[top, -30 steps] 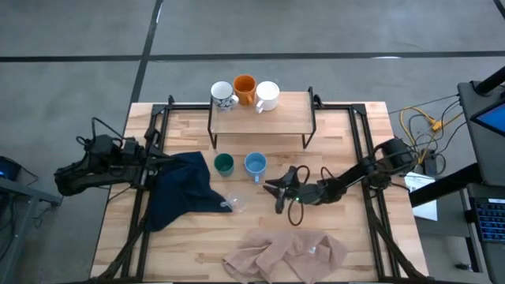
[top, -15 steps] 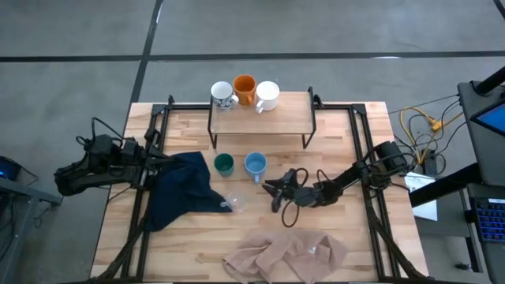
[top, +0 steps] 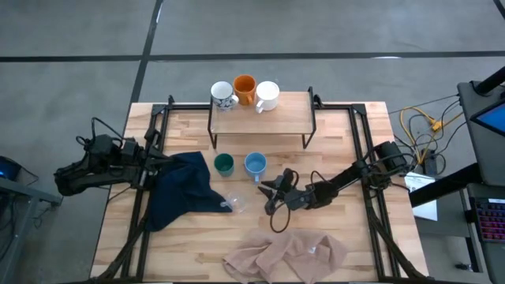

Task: Stack small to large cups/mugs on shelf
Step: Put the blue mug on the shelf

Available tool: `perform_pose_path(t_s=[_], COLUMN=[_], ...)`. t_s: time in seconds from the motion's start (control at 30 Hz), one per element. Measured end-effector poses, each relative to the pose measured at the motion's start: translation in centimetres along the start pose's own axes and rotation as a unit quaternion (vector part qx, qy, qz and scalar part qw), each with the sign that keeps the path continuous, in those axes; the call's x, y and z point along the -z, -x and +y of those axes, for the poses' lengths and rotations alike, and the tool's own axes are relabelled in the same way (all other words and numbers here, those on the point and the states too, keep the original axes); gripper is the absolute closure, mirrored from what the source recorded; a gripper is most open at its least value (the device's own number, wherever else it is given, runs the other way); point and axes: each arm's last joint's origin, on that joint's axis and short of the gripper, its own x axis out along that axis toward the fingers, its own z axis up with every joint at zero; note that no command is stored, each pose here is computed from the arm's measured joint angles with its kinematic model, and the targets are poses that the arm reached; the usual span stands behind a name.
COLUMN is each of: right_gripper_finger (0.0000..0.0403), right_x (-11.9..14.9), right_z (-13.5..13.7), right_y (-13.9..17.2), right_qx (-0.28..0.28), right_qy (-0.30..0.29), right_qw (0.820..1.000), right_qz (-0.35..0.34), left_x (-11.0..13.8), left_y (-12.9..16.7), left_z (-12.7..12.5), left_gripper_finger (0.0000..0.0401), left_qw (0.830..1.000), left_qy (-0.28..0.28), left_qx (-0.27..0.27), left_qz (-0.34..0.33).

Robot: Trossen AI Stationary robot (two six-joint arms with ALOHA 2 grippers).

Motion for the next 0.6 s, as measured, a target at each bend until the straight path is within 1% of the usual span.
perform_pose_path(t_s=[0.23, 0.6], right_gripper_finger=[0.0293, 0.0250], right_x=[0.07, 0.20], right_z=[-0.07, -0.16], right_y=[0.01, 0.02], right_qx=[0.004, 0.007], right_qy=[-0.001, -0.006], right_qw=[1.000, 1.000], right_qz=[0.001, 0.006], left_x=[-0.01, -0.01], left_y=[0.00, 0.00], left_z=[0.00, -0.01], left_gripper_finger=[0.0401, 0.0401], left_qw=[1.000, 1.000], left_qy=[0.000, 0.000], left_qx=[0.000, 0.001], left_qz=[0.000, 0.000])
